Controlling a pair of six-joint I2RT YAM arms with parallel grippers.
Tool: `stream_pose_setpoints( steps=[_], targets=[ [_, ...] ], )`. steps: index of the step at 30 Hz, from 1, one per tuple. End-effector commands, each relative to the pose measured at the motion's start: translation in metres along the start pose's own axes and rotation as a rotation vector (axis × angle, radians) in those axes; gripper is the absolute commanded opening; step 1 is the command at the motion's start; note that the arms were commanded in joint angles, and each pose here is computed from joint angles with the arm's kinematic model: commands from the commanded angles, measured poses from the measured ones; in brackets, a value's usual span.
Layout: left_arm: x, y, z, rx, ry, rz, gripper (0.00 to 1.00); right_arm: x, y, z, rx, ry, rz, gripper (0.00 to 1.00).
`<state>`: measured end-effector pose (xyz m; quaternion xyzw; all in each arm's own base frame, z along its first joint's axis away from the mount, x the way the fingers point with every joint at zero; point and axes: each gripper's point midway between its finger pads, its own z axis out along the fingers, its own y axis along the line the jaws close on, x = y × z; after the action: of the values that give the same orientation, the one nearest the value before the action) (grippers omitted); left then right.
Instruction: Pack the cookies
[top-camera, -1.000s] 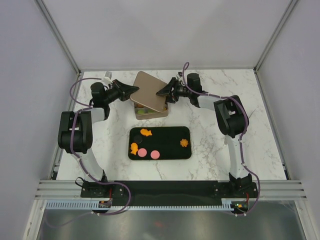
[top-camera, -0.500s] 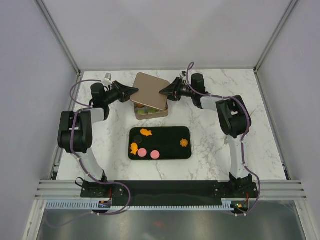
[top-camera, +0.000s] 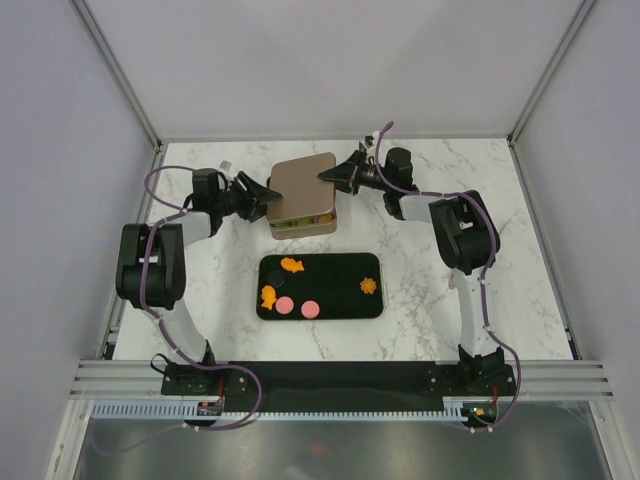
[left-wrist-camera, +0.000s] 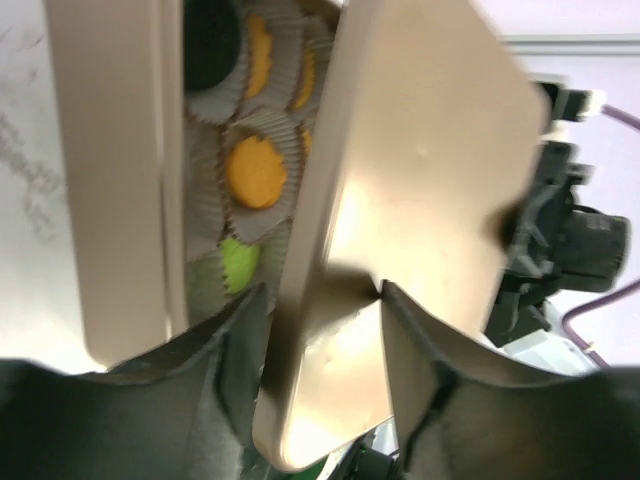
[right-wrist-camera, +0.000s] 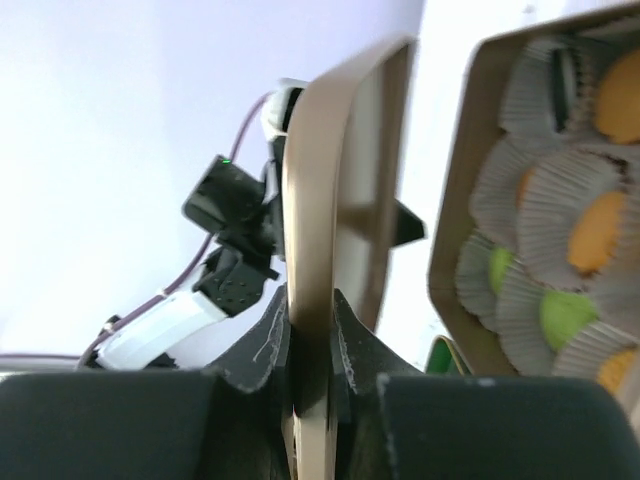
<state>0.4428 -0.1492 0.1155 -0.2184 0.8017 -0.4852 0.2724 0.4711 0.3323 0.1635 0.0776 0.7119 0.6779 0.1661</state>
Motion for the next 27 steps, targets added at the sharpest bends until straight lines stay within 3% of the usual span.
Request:
stream_pose_setpoints(
  steps=[1, 6, 12, 17, 27],
  targets=[
    [-0.007, -0.006, -0.005, -0.055, -0.031, 0.102, 0.60, -0.001, 0.037, -0.003, -0.167, 0.013, -0.051, 0.00],
    [-0.014, -0.011, -0.010, -0.081, -0.065, 0.121, 0.70, -0.005, 0.048, -0.004, -0.215, 0.028, -0.056, 0.00],
    [-0.025, -0.018, -0.022, -0.132, -0.124, 0.149, 0.75, -0.005, 0.056, -0.006, -0.315, 0.059, -0.007, 0.00],
    [-0.036, 0.000, -0.037, -0.285, -0.206, 0.148, 0.77, -0.004, 0.039, 0.001, -0.295, 0.075, 0.003, 0.00],
    [-0.046, -0.001, -0.048, -0.324, -0.271, 0.170, 0.82, 0.001, 0.007, 0.025, -0.218, 0.119, -0.013, 0.00]
  ],
)
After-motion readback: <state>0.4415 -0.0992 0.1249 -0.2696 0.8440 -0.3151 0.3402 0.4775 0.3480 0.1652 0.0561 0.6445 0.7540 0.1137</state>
